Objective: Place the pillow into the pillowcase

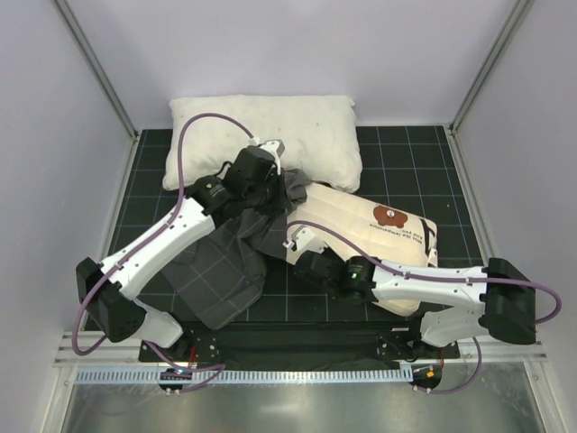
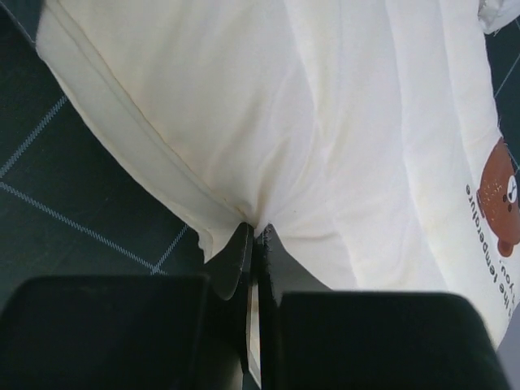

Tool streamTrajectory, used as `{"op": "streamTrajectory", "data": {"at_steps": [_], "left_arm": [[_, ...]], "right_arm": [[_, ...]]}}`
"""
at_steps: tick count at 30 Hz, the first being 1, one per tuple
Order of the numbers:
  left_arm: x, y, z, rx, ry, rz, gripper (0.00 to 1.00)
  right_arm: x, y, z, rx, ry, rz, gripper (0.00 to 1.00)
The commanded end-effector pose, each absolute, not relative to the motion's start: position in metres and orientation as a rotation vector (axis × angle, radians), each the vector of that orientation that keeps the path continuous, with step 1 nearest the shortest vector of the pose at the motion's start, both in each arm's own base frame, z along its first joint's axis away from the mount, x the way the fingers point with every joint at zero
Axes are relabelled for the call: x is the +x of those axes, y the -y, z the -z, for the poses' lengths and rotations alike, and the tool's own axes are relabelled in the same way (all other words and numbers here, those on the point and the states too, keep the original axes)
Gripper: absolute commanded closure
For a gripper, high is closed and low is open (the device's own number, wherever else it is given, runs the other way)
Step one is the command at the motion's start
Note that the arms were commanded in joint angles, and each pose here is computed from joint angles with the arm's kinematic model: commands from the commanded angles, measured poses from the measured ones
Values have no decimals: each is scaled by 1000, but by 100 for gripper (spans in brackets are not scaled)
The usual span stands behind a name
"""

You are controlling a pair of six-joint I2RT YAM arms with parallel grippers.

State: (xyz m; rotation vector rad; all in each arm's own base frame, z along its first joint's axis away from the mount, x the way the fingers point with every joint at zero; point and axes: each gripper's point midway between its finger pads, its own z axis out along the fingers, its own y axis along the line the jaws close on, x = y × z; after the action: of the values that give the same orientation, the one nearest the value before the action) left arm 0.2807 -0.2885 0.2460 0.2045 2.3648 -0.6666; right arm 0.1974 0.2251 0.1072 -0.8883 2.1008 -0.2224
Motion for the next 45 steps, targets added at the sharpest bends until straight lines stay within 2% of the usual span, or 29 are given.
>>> {"op": "streamTrajectory", "data": {"at_steps": [1,5,8,13,19,24,25,26,28,30,32,33,37,40,45], "left_arm": [[270,297,-289,275,-2264,811,99],[258,308,-290,353,-2280,860,98],[242,325,-300,413,-2263,906,98],[207,350,-352,481,-2145,1007,97],[173,351,-399,487,-2046,1104,97],[173,339,-399,419,-2007,1082,93],[176,338,-394,407,-2008,1062,90],[178,340,-382,422,-2030,1037,87],[178,348,-369,462,-2053,1031,75],[185,358,-348,500,-2095,984,70],[194,365,-336,538,-2102,928,51],[198,365,-334,543,-2100,899,32],[208,354,-339,560,-2055,805,4],[212,333,-350,538,-2015,730,1],[214,298,-347,478,-2012,612,1]], "right_arm": [[201,-243,-147,-804,-2025,23,96],[190,-253,-220,-786,-1951,-208,96],[189,-255,-265,-795,-1910,-261,96],[194,-267,-310,-776,-1894,-393,96],[203,-274,-334,-664,-1909,-639,96],[216,-256,-313,-532,-1959,-648,96],[219,-250,-293,-519,-2000,-656,96],[220,-249,-297,-484,-1971,-704,96],[224,-244,-278,-452,-1991,-763,96],[229,-238,-273,-407,-1984,-809,96],[239,-231,-262,-372,-1994,-861,96],[241,-229,-256,-367,-2006,-878,96],[260,-221,-247,-341,-2028,-879,96],[268,-217,-239,-345,-2048,-883,96],[278,-210,-232,-332,-2061,-885,96]]}}
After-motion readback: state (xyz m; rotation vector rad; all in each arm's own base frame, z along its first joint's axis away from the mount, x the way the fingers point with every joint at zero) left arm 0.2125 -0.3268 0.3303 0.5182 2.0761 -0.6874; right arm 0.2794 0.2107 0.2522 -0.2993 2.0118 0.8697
